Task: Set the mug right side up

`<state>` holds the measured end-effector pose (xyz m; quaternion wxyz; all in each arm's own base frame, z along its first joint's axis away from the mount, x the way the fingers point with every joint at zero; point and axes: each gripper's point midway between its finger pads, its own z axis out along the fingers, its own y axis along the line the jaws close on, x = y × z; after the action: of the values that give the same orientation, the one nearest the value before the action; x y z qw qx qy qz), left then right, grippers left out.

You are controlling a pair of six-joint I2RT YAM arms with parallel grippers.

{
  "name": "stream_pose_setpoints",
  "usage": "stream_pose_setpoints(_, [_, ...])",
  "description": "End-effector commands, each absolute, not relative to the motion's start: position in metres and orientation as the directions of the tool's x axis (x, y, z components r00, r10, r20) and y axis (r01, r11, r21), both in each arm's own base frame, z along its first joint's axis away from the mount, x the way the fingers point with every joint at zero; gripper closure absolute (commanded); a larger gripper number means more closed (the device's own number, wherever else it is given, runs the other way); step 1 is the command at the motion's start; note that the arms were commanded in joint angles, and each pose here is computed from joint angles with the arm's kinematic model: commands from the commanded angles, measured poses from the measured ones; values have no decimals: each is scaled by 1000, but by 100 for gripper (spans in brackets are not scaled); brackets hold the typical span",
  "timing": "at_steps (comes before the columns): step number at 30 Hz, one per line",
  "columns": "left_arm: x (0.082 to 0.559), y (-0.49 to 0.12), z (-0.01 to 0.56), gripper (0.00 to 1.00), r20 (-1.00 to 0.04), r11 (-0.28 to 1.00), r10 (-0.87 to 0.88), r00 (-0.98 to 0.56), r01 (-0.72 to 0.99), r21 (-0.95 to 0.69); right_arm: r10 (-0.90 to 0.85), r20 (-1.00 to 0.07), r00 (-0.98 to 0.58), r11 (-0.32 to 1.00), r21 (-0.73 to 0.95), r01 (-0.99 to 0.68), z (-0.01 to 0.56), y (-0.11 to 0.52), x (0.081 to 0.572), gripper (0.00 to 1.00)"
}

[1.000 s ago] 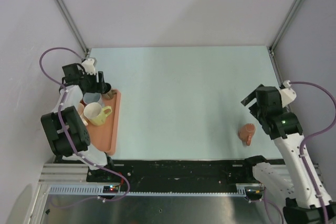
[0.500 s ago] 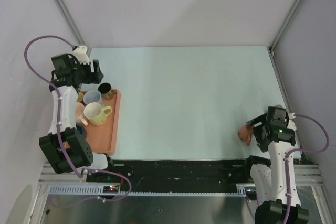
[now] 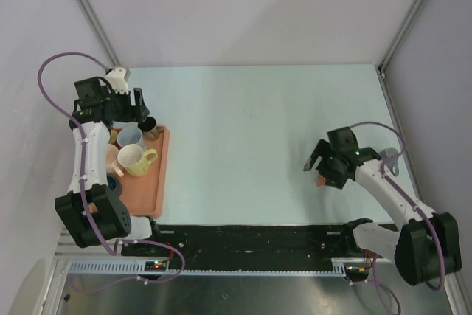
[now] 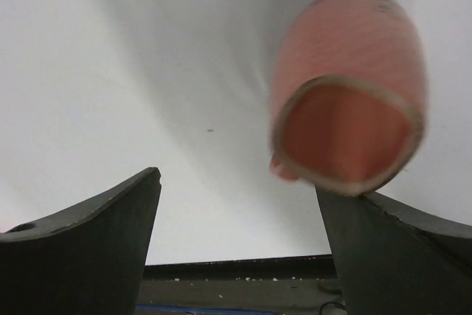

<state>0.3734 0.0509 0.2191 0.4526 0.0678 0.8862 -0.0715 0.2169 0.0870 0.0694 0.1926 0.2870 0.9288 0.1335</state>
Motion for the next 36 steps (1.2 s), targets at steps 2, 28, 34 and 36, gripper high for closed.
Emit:
stream_pose_setpoints(2, [372, 45, 243, 20, -840, 976, 74, -537, 211, -49, 425, -417, -803, 905, 183, 384, 98, 89, 238, 8])
stream_pose_setpoints(28, [368, 27, 260, 20, -849, 962, 81, -523, 264, -71, 415, -501, -760, 790, -217, 574, 54, 19, 244, 95])
stream_pose_setpoints(34, [365, 17, 275, 19, -831, 968, 119, -543, 250, -25, 343, -569, -748, 930, 92, 356, 104, 82, 273, 100])
stream_pose_setpoints(36, [359, -6, 290, 16, -840, 946, 126, -527, 320, -59, 361, -615, -701, 929, 301, 214, 147, 124, 283, 100])
